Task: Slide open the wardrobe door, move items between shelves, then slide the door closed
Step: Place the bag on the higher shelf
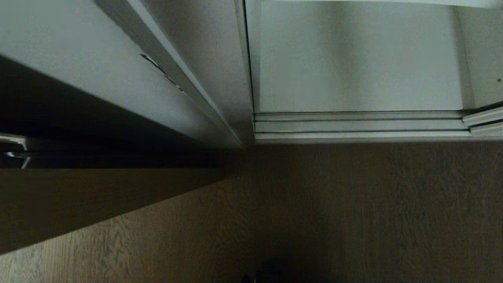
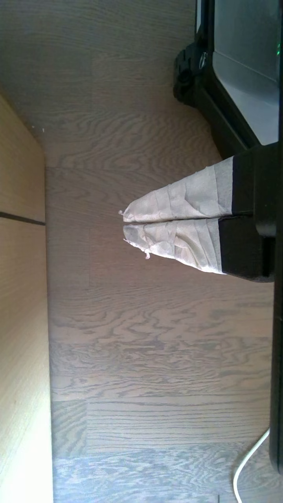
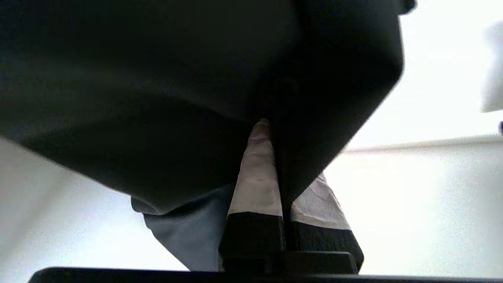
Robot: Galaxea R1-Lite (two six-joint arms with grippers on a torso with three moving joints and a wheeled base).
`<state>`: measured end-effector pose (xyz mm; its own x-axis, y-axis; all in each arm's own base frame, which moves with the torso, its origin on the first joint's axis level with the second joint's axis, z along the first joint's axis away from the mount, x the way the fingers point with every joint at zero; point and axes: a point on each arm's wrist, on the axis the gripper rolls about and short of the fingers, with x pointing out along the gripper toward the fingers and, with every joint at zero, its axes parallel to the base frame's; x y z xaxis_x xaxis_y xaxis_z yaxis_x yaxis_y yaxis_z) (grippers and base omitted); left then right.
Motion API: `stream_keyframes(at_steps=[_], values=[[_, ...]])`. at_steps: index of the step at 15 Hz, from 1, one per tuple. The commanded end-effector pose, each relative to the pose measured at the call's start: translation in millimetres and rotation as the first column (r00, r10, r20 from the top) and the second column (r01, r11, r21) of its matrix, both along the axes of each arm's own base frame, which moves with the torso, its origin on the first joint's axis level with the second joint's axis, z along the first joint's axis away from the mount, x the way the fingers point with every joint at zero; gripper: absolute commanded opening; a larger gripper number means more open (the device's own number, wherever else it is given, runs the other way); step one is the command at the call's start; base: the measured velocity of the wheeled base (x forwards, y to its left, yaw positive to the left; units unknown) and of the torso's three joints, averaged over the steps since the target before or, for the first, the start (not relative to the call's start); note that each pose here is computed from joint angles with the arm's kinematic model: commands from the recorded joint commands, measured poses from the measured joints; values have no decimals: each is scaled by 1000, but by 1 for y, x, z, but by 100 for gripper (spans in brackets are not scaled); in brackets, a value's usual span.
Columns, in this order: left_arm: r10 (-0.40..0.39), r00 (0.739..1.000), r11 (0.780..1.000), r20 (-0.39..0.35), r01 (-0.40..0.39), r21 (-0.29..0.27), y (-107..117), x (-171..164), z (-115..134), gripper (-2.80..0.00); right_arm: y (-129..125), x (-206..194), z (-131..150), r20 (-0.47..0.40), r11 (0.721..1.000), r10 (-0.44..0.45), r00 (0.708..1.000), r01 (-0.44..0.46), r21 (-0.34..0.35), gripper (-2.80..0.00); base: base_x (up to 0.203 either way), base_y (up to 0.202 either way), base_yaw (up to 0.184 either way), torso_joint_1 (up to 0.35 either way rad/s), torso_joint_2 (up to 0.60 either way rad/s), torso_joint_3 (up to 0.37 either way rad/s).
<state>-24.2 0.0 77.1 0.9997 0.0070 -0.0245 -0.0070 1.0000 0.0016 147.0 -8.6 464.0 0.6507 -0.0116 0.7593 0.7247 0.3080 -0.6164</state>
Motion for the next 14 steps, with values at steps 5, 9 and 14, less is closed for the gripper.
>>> stream_keyframes(at_steps=[5,9,14], values=[[1,1000,1000,-2,-1,0,0,0,0,-280,-44,58,-4,55,984,-175,983,176,-13,-280,0,0,0,0,0,0],[1,1000,1000,-2,-1,0,0,0,0,-280,-70,84,10,116,972,-234,965,235,1,-280,0,0,0,0,0,0],[1,1000,1000,0,-1,0,0,0,0,-280,-91,98,17,171,959,-280,945,282,12,-280,0,0,0,0,0,0]])
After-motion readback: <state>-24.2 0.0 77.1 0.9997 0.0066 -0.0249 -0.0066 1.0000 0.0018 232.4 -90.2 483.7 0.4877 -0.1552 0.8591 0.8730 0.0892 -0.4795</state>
